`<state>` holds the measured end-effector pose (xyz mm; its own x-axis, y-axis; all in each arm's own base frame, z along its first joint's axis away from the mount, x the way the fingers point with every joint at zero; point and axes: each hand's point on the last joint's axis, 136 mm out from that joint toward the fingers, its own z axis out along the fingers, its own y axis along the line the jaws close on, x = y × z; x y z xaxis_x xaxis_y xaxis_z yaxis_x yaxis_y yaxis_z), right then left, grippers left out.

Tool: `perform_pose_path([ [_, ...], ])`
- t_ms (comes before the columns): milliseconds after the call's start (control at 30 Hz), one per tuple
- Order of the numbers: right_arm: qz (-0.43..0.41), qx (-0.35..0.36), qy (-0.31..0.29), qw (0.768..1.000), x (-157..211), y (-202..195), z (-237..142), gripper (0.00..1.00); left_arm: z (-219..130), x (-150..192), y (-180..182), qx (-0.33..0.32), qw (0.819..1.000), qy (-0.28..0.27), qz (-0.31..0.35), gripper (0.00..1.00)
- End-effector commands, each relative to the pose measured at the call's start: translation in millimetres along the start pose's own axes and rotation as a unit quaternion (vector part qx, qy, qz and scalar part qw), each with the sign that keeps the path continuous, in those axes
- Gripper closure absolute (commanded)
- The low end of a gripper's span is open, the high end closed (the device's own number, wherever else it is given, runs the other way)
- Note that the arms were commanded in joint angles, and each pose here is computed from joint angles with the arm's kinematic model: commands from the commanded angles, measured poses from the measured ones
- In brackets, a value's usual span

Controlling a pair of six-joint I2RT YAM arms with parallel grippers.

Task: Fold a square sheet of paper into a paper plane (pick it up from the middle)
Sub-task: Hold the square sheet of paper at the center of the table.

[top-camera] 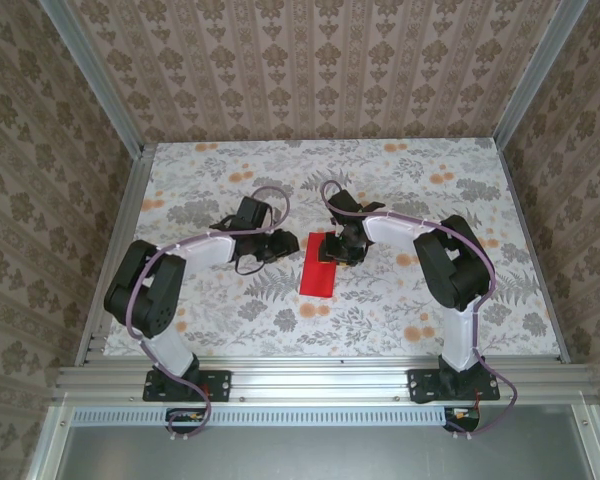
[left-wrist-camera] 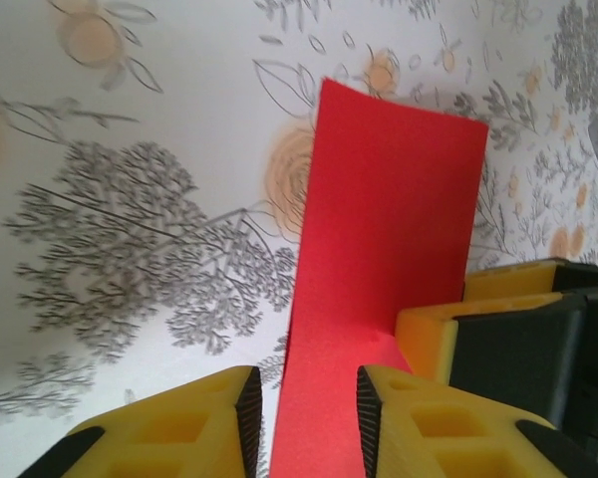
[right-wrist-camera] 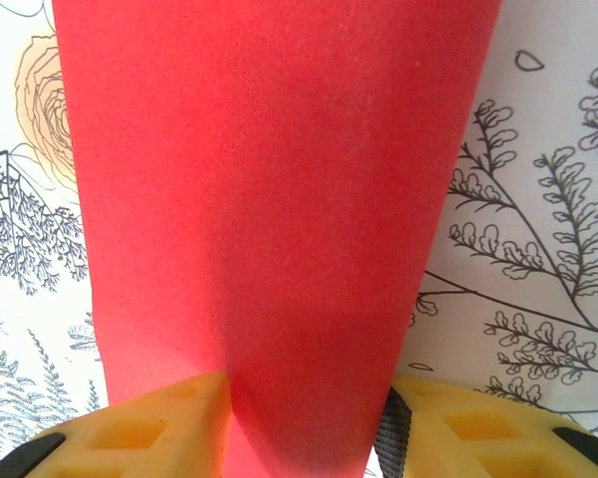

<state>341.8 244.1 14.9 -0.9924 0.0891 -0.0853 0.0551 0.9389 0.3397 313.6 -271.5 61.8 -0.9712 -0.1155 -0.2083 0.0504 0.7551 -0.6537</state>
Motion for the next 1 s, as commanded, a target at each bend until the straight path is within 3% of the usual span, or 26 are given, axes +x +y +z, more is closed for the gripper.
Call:
perform_pose_path([
  [0,0.02,0.095,0.056,0.994,32,-48,35,0.55,11,10,-12,0.03,0.999,0.032,0.009,0.7],
  [300,0.018,0.097,0.058,0.993,33,-49,37,0.55,31,24,-23,0.046,0.996,0.074,0.023,0.81],
  [633,0.018,0.094,0.059,0.994,33,-48,38,0.55,44,31,-18,0.039,0.994,0.096,0.019,0.87],
  [967,0.015,0.081,0.049,0.995,29,-40,31,0.55,49,45,13,-0.026,0.992,0.123,0.014,0.92],
])
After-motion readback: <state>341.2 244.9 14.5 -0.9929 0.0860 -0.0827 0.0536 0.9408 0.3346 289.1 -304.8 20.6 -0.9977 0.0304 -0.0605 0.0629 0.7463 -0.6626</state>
